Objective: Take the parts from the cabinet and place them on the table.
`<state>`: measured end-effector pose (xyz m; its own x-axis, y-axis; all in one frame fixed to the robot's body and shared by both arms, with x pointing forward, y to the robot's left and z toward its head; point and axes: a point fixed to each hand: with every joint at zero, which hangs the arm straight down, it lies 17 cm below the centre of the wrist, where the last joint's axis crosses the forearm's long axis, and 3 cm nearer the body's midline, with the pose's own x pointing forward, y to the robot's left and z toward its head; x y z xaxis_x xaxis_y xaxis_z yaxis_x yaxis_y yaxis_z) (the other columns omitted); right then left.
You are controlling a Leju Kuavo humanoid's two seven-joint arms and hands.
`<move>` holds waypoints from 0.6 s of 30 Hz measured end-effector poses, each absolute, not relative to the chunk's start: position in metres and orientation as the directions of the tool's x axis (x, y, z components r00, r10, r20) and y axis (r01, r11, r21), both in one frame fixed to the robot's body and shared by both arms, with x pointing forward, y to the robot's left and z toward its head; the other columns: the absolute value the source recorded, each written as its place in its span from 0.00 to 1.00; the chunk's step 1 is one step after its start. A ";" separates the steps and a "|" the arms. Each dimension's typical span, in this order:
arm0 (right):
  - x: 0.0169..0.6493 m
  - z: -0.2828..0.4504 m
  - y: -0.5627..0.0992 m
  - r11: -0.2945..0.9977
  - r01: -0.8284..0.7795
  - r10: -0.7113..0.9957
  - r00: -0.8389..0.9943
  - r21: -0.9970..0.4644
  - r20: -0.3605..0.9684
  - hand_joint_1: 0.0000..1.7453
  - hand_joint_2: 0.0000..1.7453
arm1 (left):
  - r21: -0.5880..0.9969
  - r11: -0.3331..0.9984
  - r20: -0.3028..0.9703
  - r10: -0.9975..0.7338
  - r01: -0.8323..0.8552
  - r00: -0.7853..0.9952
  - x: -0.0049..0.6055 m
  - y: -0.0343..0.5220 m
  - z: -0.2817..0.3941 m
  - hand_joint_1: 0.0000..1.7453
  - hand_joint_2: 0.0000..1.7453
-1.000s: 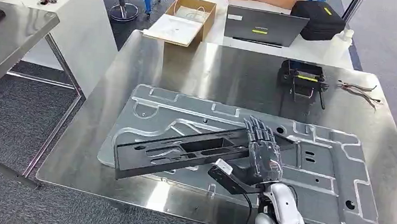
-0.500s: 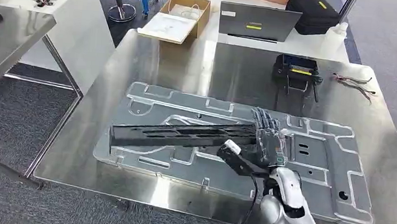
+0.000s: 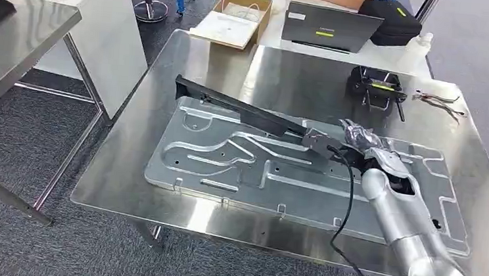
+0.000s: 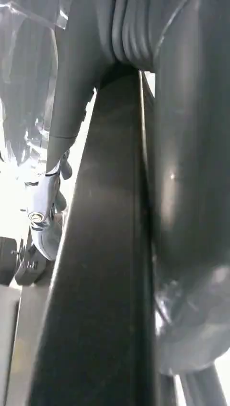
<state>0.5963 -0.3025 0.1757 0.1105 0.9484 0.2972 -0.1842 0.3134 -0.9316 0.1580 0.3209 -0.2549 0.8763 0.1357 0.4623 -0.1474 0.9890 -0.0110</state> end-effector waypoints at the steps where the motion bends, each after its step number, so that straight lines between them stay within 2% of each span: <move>1: 0.599 0.177 -0.305 0.306 -0.188 0.951 0.114 -0.933 0.288 0.00 0.00 | -0.011 0.989 0.461 0.136 -0.147 0.877 0.157 0.321 -0.255 0.00 0.00; 8: 0.617 0.197 -0.313 0.280 -0.170 0.957 0.120 -0.945 0.262 0.00 0.00 | -0.023 0.988 0.459 0.145 -0.151 0.877 0.157 0.315 -0.255 0.00 0.00; 18: 0.616 0.183 -0.314 0.263 -0.194 0.962 0.123 -0.945 0.242 0.00 0.00 | -0.012 0.987 0.451 0.148 -0.160 0.880 0.148 0.322 -0.257 0.00 0.00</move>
<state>0.6163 -0.3137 0.1827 0.1233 0.9624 0.2421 -0.1942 0.2627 -0.9451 0.1479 0.3225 -0.2572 0.8801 0.1485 0.4510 -0.1602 0.9870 -0.0124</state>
